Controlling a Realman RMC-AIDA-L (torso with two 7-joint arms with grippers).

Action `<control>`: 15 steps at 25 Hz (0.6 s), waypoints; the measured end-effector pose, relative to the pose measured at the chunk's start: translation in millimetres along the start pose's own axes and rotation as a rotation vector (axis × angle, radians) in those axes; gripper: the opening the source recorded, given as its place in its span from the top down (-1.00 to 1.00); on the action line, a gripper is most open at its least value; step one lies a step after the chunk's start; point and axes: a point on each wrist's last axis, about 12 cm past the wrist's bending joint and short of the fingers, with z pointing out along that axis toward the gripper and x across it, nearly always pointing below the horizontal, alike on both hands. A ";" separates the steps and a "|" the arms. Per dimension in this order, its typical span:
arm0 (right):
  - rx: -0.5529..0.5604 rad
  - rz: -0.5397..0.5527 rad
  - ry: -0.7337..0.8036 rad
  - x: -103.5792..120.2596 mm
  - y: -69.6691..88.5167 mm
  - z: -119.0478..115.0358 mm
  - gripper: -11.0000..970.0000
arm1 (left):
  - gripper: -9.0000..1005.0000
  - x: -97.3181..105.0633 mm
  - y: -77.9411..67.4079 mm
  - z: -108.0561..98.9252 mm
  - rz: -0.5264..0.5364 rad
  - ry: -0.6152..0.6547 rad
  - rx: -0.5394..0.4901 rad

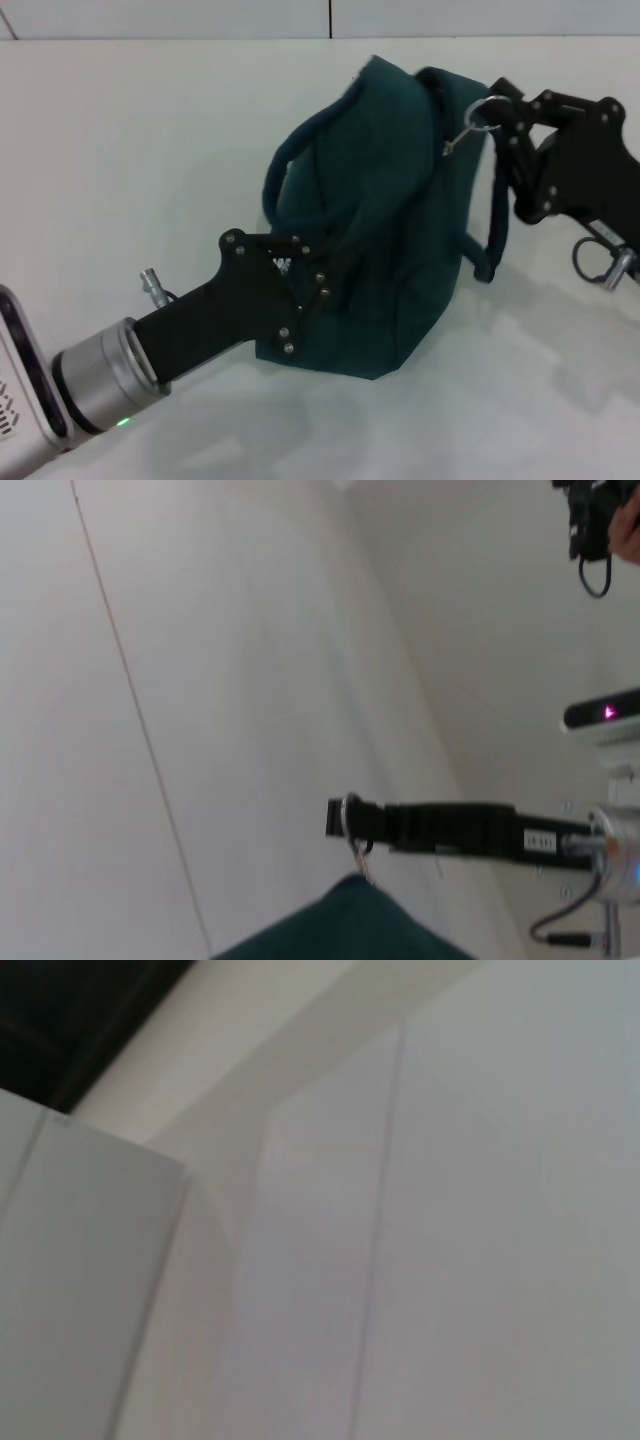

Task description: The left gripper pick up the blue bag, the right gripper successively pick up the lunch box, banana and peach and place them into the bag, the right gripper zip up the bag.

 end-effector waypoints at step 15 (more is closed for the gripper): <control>0.073 0.084 0.048 5.9 -8.6 -8.7 0.95 | 0.91 -0.5 13.0 -14.4 0.017 0.022 -0.080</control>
